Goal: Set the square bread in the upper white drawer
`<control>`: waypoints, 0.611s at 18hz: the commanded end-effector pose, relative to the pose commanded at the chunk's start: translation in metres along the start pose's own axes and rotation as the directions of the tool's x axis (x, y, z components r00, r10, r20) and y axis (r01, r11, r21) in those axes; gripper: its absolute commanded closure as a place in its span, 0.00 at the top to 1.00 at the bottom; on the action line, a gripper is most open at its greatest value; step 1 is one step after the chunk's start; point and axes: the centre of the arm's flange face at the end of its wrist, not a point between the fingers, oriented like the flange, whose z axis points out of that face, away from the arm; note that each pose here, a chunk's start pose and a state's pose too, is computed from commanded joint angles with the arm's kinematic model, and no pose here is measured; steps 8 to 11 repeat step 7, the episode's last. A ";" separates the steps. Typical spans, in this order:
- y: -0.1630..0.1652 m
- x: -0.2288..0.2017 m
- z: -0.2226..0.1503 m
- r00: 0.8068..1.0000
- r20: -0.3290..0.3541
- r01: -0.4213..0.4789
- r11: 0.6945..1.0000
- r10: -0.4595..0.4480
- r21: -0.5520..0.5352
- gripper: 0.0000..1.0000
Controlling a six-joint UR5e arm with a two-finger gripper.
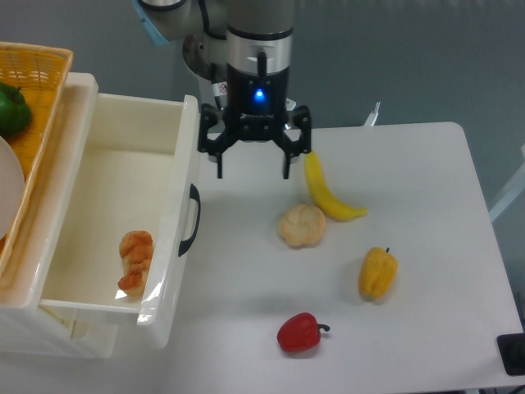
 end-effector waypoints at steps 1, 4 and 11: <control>0.002 -0.004 0.008 1.000 0.022 -0.004 1.000 0.005 -0.028 1.00; 0.005 -0.014 0.023 0.997 0.075 -0.002 0.996 0.009 -0.093 1.00; 0.006 -0.026 0.055 0.995 0.099 0.005 0.985 0.013 -0.173 1.00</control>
